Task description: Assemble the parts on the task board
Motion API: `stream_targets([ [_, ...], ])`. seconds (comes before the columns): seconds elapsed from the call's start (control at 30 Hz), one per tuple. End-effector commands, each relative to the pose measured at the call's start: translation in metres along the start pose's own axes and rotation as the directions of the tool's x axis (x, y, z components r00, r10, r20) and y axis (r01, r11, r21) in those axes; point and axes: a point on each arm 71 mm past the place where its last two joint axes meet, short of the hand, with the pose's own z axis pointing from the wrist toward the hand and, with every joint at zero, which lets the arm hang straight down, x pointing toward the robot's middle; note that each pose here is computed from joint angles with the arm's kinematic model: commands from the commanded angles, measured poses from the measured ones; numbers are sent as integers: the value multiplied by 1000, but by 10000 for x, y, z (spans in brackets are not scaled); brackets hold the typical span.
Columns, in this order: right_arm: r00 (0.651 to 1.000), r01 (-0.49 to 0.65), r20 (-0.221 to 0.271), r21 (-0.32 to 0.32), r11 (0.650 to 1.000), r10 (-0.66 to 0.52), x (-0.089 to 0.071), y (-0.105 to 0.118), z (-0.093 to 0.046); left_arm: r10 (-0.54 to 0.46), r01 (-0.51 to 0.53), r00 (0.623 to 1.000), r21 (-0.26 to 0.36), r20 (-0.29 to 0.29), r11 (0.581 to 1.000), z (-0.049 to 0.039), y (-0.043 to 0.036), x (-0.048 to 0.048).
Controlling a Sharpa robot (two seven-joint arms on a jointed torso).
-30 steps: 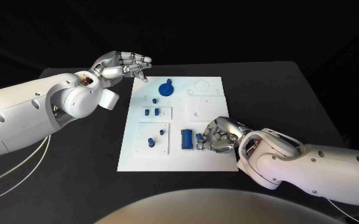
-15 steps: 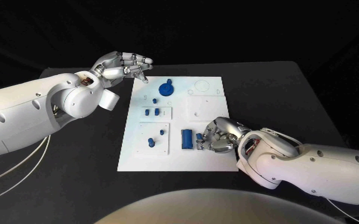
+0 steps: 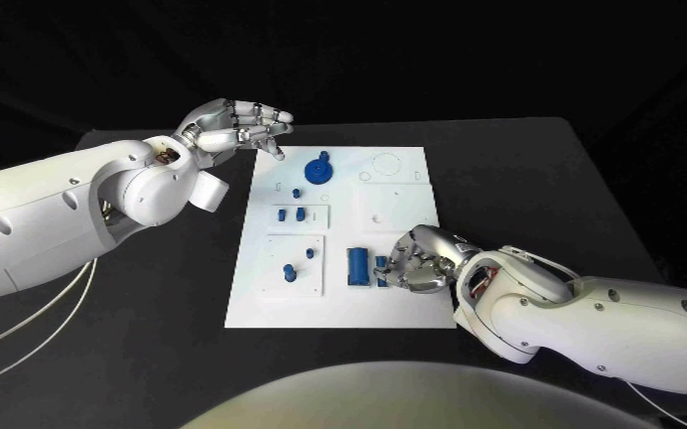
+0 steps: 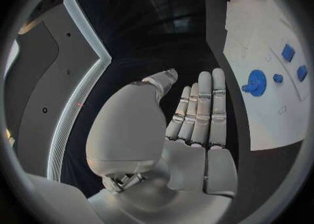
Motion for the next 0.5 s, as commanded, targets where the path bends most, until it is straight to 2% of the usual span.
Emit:
stream_targets([
  [0.03,1000,18,-4,-15,1000,-18,8,13,-8,-1,1,1000,5,-19,1000,5,-6,20],
  [0.33,1000,24,4,-15,1000,-24,-16,-17,-25,0,1,1000,4,-18,1000,4,-5,16],
  [0.5,999,12,39,-30,999,-11,-93,-54,-63,0,0,1000,8,-15,1000,4,-6,12],
])
